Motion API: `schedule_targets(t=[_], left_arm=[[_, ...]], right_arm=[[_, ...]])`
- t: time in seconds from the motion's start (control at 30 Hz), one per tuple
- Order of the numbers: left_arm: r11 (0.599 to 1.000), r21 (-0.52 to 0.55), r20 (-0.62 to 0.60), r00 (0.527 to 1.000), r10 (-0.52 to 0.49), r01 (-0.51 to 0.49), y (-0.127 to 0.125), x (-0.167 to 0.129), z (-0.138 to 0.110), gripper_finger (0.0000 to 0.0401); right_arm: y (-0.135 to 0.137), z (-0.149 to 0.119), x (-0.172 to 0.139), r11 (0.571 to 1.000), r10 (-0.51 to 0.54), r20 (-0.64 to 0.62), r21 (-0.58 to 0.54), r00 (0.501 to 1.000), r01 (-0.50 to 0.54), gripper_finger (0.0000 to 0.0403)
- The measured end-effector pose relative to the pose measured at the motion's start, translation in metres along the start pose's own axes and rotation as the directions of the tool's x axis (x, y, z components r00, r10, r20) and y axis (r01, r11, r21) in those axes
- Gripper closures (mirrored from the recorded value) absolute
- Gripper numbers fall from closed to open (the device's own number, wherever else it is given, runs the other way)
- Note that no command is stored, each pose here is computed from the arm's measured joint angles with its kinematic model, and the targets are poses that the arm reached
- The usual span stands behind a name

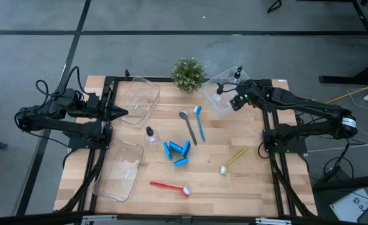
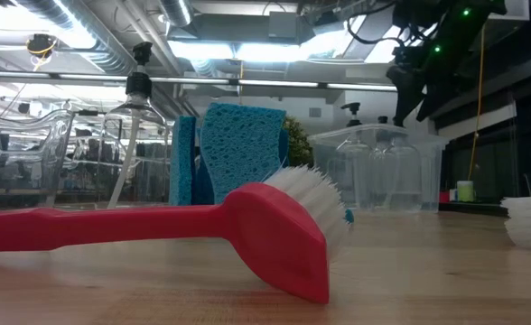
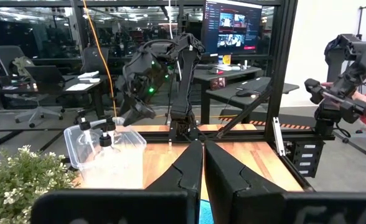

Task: Pick & Place Kitchen Sink Supplies
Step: Adjust the soap dispenser in the white bin

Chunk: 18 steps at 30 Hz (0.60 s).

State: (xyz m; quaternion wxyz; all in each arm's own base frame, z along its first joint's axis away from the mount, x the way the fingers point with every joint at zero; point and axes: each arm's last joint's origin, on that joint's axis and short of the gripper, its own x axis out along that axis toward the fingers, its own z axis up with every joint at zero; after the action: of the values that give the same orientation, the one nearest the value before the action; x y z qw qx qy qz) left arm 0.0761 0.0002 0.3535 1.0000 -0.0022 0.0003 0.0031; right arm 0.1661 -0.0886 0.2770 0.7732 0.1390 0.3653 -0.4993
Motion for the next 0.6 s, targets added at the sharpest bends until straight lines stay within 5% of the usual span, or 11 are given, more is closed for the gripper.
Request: schedule_targets(t=[0.6], left_arm=[[1.000,0.000,0.000,1.000,0.000,0.000,0.0000,0.0000,0.0000,0.0389]], right_arm=[[0.0026,-0.0099,-0.0029,0.997,0.054,-0.099,-0.055,0.994,-0.060,0.0098]])
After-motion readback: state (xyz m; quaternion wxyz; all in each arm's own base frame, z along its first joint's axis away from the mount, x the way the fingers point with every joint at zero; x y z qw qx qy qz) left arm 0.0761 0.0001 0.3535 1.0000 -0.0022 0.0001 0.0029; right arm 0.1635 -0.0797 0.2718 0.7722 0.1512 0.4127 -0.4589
